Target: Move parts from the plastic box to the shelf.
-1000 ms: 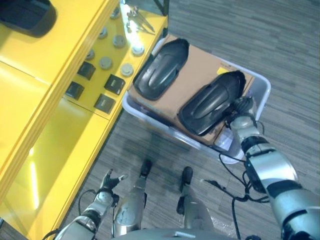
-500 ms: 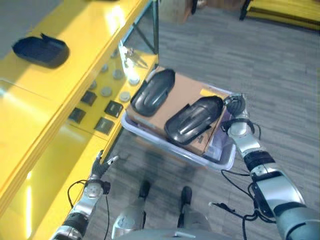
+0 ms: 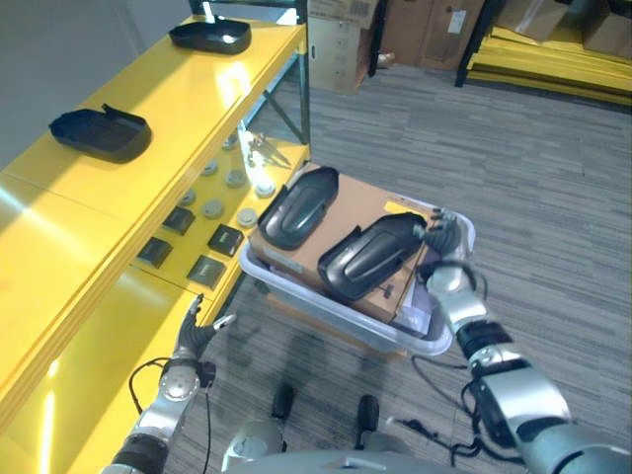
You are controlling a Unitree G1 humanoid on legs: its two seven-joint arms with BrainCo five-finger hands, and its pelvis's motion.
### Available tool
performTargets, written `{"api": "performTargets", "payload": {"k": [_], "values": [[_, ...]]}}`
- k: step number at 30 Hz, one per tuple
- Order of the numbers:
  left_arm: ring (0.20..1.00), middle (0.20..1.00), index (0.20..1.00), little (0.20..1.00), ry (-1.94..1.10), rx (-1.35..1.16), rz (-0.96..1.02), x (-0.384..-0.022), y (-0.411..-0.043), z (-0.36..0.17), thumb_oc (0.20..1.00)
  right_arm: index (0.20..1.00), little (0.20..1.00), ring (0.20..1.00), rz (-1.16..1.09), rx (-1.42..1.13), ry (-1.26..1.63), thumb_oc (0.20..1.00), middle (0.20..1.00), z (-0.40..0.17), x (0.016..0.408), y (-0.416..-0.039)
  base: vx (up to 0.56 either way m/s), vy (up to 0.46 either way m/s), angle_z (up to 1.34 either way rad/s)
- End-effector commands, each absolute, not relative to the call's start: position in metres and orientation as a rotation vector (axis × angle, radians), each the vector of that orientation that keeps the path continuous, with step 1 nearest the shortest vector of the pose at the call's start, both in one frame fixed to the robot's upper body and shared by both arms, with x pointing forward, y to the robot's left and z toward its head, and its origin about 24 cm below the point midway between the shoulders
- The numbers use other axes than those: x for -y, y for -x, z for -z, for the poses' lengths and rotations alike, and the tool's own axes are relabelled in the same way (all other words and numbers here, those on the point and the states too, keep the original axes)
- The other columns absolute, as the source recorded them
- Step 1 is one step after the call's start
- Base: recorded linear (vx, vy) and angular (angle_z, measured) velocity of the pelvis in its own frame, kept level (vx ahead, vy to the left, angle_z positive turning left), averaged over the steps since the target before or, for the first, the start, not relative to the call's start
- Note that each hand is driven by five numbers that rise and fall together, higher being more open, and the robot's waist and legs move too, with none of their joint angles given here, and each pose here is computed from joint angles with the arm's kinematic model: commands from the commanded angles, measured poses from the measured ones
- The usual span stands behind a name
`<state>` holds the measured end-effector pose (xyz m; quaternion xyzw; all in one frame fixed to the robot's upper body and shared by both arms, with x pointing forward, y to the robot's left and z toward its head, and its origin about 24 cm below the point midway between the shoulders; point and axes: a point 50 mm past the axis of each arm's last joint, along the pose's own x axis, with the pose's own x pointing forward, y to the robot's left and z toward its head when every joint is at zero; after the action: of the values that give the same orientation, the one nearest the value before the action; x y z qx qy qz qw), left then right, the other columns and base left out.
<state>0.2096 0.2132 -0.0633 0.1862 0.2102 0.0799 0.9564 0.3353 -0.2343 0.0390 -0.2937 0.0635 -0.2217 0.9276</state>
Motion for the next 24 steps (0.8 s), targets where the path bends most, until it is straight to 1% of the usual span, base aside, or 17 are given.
{"api": "performTargets", "payload": {"k": [1,6,9,11,17,18,21,24], "values": [[1.0,1.0,1.0,1.0,-0.438,-0.396,-0.143,-0.213,-0.221,0.059,1.0,1.0,1.0,1.0,0.566,-0.03,0.671,1.0,1.0,-0.065,0.246,-0.345,0.0,0.053,0.03],[1.0,1.0,1.0,1.0,-0.451,-0.418,-0.14,-0.21,-0.221,0.065,1.0,1.0,1.0,1.0,0.607,-0.078,0.737,1.0,1.0,-0.058,0.247,-0.344,0.0,0.042,0.0],[1.0,1.0,1.0,1.0,-0.453,-0.424,-0.14,-0.207,-0.223,0.066,1.0,1.0,1.0,1.0,0.626,-0.106,0.727,1.0,1.0,-0.054,0.245,-0.344,0.0,0.041,0.04],[1.0,1.0,1.0,1.0,-0.462,-0.429,-0.124,-0.203,-0.224,0.067,1.0,1.0,1.0,1.0,0.615,-0.238,0.674,1.0,1.0,-0.029,0.243,-0.339,0.03,0.056,0.08],[1.0,1.0,1.0,1.0,-0.477,-0.461,-0.105,-0.201,-0.221,0.073,1.0,1.0,1.0,1.0,0.576,-0.377,0.574,1.0,1.0,-0.003,0.232,-0.331,0.01,0.018,0.1],[1.0,1.0,1.0,1.0,-0.486,-0.483,-0.093,-0.2,-0.218,0.077,1.0,1.0,1.0,1.0,0.542,-0.452,0.535,1.0,1.0,0.011,0.228,-0.325,0.0,0.004,0.04],[1.0,1.0,1.0,1.0,-0.505,-0.499,-0.077,-0.2,-0.217,0.08,1.0,1.0,1.0,1.0,0.508,-0.51,0.488,1.0,1.0,0.019,0.224,-0.323,-0.02,0.004,0.06],[1.0,1.0,1.0,1.0,-0.495,-0.472,-0.048,-0.196,-0.222,0.074,1.0,1.0,1.0,1.0,0.511,-0.535,0.44,1.0,1.0,0.013,0.229,-0.329,-0.05,0.009,0.07]]}}
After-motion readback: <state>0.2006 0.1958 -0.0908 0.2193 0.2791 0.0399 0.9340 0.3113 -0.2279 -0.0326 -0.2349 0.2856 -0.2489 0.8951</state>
